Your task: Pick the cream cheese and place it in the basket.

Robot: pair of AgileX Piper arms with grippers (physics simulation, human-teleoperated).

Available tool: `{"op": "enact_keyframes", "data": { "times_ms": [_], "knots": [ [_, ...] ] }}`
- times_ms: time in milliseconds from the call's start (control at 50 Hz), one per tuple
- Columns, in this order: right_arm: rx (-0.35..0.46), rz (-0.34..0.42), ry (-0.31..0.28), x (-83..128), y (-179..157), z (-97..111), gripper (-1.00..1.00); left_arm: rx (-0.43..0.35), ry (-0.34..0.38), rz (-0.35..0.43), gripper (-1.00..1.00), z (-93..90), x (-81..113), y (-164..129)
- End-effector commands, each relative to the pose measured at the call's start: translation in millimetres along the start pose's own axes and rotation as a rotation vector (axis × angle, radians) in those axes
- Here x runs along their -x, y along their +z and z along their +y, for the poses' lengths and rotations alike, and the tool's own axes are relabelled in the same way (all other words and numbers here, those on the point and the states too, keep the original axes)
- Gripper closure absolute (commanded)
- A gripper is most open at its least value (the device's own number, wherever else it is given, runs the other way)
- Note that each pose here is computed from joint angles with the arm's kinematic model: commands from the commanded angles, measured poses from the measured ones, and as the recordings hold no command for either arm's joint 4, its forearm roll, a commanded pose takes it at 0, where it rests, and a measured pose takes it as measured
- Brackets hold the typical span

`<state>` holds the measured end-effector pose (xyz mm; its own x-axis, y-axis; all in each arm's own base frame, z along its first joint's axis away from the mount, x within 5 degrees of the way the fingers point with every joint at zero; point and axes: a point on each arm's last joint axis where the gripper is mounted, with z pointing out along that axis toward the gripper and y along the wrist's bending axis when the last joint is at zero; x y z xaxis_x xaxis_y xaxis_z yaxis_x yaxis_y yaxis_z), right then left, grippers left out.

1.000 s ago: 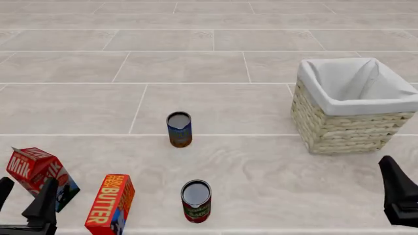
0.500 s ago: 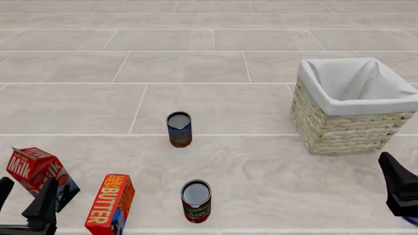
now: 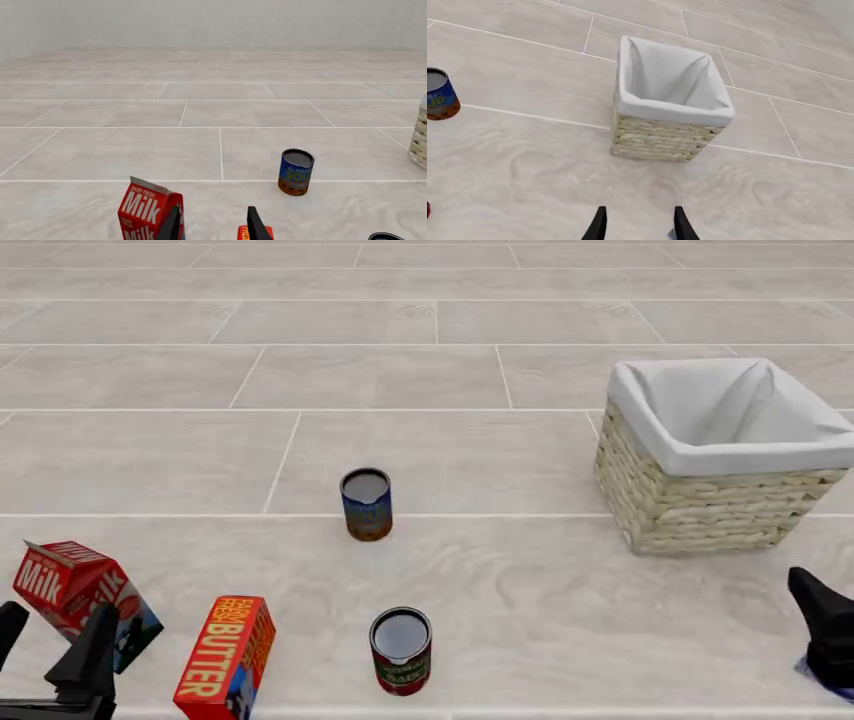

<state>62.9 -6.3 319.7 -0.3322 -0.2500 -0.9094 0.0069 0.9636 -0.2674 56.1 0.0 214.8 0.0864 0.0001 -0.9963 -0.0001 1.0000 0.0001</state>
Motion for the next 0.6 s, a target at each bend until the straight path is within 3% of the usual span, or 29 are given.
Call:
{"op": "enact_keyframes", "data": {
  "times_ms": [20, 280, 600],
  "knots": [
    [-0.005, 0.106, -0.070, -5.5, 6.5, -1.3, -1.00, 0.000, 0.000, 0.000, -1.00, 0.0, 0.0, 0.0],
    [-0.029, 0.203, -0.116, -14.2, 23.7, -5.1, -1.00, 0.000, 0.000, 0.000, -1.00, 0.0, 0.0, 0.0],
    [-0.024, 0.343, -0.224, -23.7, 51.8, -14.2, -1.00, 0.000, 0.000, 0.000, -1.00, 0.0, 0.0, 0.0]
  ]
}}
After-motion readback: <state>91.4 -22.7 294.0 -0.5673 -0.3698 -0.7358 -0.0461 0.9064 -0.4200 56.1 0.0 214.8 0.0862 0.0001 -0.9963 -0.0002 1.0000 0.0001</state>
